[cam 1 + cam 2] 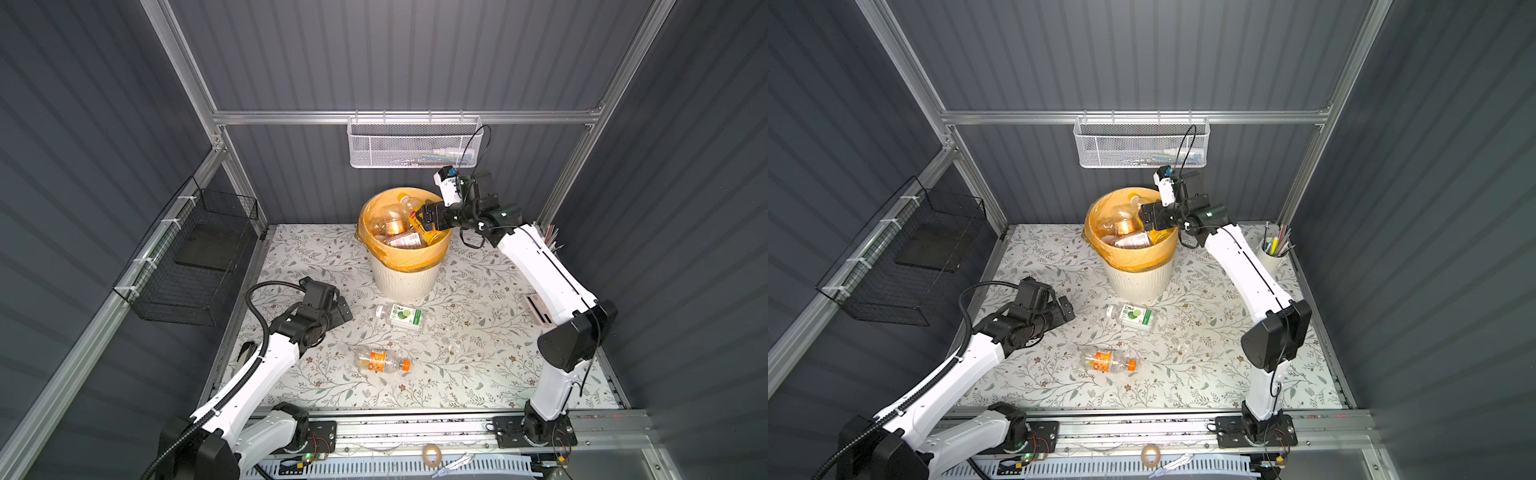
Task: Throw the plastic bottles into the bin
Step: 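Lift the yellow-label bottle with the right gripper over the bin and release, then withdraw the right gripper toward the pen cup while the left gripper reaches the orange-label bottle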
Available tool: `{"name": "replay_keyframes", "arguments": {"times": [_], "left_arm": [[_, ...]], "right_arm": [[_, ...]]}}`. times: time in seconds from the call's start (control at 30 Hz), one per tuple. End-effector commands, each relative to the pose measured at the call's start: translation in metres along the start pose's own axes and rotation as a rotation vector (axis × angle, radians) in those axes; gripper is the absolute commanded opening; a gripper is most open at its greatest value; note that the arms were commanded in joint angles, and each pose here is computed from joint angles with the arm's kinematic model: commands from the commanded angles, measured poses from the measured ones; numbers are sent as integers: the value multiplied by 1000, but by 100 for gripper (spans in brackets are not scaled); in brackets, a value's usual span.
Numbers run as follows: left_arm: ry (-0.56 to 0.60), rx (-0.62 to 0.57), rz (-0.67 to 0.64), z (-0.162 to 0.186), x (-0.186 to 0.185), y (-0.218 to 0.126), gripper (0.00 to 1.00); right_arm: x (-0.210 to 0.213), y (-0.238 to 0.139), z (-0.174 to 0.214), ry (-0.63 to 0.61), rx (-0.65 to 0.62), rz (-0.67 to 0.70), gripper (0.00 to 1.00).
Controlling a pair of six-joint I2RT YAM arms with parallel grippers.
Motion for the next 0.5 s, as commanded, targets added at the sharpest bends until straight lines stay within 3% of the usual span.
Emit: {"name": "replay_keyframes", "arguments": {"times": [0.0,0.3,0.47], "left_arm": [[-15,6,-26,4,9,1,100],[-27,48,-42,7,8,1,100],[-153,80,-41,18,12,-3,100]], "right_arm": [[-6,-72,-34,-27,-162,88,99],[-52,-119,17,68,-157,254,99],[-76,-129,76,176,-127,297,99]]}}
Point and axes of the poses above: each gripper's point midway between its finger pads, its own y axis out along the fingers, its own x axis along the line the jaws close on, z = x × y, the point moved 3 cm from there along -y, back along the fingers, and after that the axes turned 2 degrees about -y, right-handed, at the moved point
